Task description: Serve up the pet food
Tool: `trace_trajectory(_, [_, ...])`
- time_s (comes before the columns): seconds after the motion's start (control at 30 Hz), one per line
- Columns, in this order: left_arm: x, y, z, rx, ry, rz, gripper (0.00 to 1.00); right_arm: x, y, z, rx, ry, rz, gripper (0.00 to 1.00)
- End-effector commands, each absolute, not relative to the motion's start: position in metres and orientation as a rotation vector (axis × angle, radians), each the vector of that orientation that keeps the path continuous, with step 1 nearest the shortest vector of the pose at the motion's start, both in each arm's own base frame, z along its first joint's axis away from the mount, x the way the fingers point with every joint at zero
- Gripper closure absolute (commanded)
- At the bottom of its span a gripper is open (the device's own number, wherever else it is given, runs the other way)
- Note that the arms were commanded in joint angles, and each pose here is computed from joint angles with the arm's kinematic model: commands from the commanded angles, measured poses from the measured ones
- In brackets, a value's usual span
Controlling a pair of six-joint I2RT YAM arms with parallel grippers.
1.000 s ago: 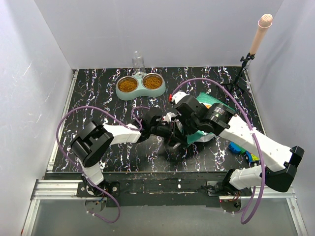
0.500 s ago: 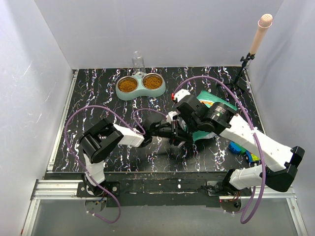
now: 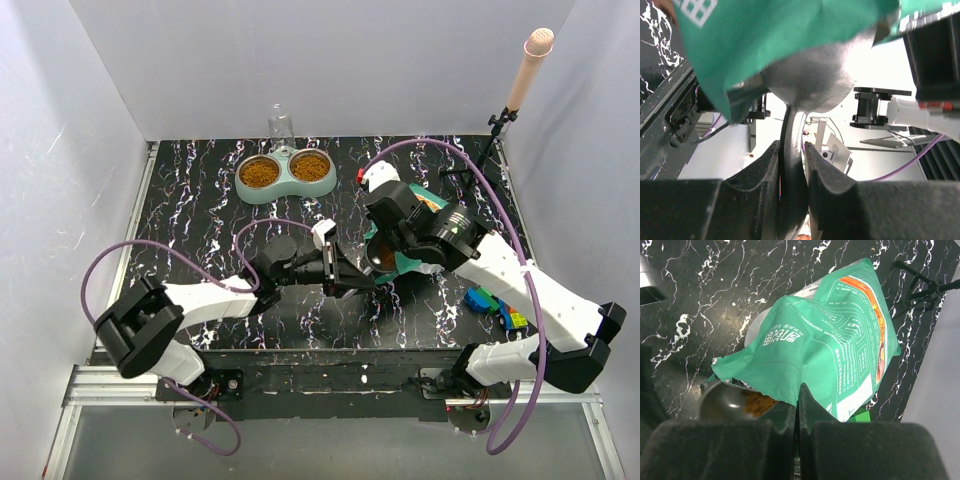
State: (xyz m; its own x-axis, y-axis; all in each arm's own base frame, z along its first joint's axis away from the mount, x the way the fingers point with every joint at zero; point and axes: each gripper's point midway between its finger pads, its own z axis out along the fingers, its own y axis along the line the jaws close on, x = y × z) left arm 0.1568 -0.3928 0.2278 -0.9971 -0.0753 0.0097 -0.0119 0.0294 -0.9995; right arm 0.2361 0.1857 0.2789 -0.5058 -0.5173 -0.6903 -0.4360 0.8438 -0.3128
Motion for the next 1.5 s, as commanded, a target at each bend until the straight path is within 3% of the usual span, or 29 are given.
trace_trajectory(0.0, [0.153,-0.372,0.264,-0.004,2.004,-2.142,1.0,0.246,0.182,0.332,-0.513,2.047,-0.032,0.99])
trace_trajectory(0.37, [0.155,-0.365,0.226,-0.281,2.294,-1.996,1.0,0.24,0.194,0.33,-0.567,2.055,0.048,0.99])
trace_trajectory(0.53, [0.163,-0.36,0.184,-0.723,2.561,-1.788,1.0,0.235,0.204,0.331,-0.595,2.062,0.093,0.99])
trace_trajectory(0.7, [0.181,-0.357,0.195,-1.102,2.484,-1.784,1.0,0.218,0.237,0.33,-0.67,2.069,0.2,0.99])
trace_trajectory(0.83, [0.188,-0.333,0.196,-1.303,2.48,-1.514,1.0,0.206,0.258,0.334,-0.719,2.066,0.29,0.99])
trace_trajectory(1.0, [0.177,-0.326,0.197,-1.25,2.591,-1.331,1.0,0.194,0.274,0.34,-0.759,2.059,0.38,0.99])
trace_trajectory(1.13, [0.18,-0.361,0.191,-1.102,2.595,-1.603,1.0,0.19,0.282,0.339,-0.757,2.065,0.43,0.99])
trace_trajectory(1.27, [0.207,-0.394,0.171,-0.825,2.426,-1.88,1.0,0.186,0.279,0.336,-0.731,2.079,0.458,0.99])
trace_trajectory(1.37, [0.213,-0.411,0.118,-0.592,2.55,-1.772,1.0,0.191,0.273,0.325,-0.703,2.096,0.457,0.99])
trace_trajectory(1.47, [0.214,-0.415,0.102,-0.441,2.549,-1.736,1.0,0.199,0.264,0.318,-0.691,2.115,0.409,0.99])
